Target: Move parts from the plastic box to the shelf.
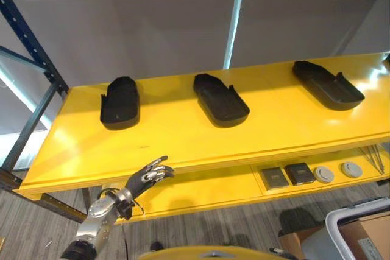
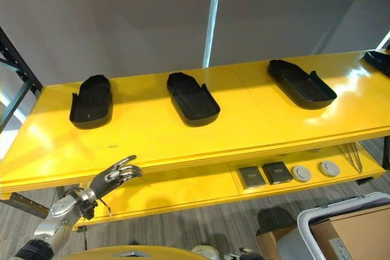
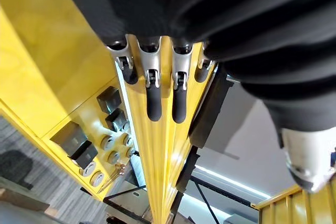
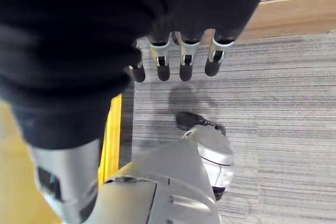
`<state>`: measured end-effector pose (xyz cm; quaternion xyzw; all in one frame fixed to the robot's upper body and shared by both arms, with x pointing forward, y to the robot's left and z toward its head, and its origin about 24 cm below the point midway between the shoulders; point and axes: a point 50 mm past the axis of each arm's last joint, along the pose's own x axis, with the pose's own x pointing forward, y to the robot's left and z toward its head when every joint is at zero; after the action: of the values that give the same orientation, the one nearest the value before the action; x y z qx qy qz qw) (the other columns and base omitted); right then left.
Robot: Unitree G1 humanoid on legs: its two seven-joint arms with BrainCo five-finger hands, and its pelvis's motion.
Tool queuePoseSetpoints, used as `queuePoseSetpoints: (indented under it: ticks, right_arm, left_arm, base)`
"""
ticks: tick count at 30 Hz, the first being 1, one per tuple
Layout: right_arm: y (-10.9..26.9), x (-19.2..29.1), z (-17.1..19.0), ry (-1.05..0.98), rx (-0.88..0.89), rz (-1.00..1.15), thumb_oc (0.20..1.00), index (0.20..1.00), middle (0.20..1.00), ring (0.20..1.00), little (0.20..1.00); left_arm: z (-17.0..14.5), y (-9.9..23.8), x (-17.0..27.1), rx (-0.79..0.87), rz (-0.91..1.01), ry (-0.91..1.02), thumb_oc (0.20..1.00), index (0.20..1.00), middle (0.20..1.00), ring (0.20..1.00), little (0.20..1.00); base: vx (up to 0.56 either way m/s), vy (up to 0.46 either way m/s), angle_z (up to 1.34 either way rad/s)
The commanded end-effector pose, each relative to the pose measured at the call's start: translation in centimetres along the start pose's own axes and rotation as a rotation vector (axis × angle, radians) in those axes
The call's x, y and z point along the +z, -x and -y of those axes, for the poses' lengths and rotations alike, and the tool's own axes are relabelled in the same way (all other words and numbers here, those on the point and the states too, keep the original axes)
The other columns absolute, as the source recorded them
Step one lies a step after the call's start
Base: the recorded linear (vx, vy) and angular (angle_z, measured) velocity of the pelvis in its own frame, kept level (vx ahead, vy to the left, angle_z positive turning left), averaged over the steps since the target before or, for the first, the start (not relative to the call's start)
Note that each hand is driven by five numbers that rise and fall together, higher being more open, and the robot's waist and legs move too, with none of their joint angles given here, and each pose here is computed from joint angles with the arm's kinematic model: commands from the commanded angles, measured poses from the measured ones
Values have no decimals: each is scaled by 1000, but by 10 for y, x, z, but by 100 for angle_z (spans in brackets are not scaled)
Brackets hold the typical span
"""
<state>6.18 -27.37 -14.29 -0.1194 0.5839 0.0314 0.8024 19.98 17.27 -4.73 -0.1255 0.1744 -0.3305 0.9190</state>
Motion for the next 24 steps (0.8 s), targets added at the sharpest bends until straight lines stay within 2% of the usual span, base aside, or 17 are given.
queuePoseSetpoints:
  ticks: [1, 5, 10, 13, 15, 17, 21, 24]
  right_arm:
    - [-5, 21, -4, 26, 15, 47, 1000, 1000, 1000, 1000, 1000]
    - [-6, 22, -5, 59, 25, 45, 1000, 1000, 1000, 1000, 1000]
    - [-6, 19, -6, 84, 32, 35, 1000, 1000, 1000, 1000, 1000]
    - [-8, 20, -10, 96, 42, 28, 1000, 1000, 1000, 1000, 1000]
    - [-9, 20, -11, 97, 45, 25, 1000, 1000, 1000, 1000, 1000]
    - [-8, 19, -13, 91, 46, 24, 1000, 1000, 1000, 1000, 1000]
    - [-7, 14, -11, 87, 39, 10, 1000, 1000, 1000, 1000, 1000]
    - [-7, 11, -10, 91, 41, 2, 1000, 1000, 1000, 1000, 1000]
  left_arm:
    - [-6, 13, -30, 27, -268, -147, 1000, 1000, 1000, 1000, 1000]
    - [-9, 17, -46, 26, -424, -379, 1000, 1000, 1000, 1000, 1000]
    - [5, -4, -35, -74, -354, -327, 1000, 1000, 1000, 1000, 1000]
    - [9, -10, -33, -78, -318, -379, 1000, 1000, 1000, 1000, 1000]
    - [10, -15, -26, -60, -259, -412, 1000, 1000, 1000, 1000, 1000]
    - [13, -27, 6, -57, -88, -340, 1000, 1000, 1000, 1000, 1000]
    - [26, -41, 46, -167, 59, -388, 1000, 1000, 1000, 1000, 1000]
    - [35, -46, 59, -230, 101, -402, 1000, 1000, 1000, 1000, 1000]
  base:
    - [20, 19, -9]
    - [8, 6, -14]
    - [25, -5, -2]
    - [11, -9, 0]
    - [12, -18, -4]
    - [7, -8, -2]
    - [6, -1, -2]
    - [9, -1, -1]
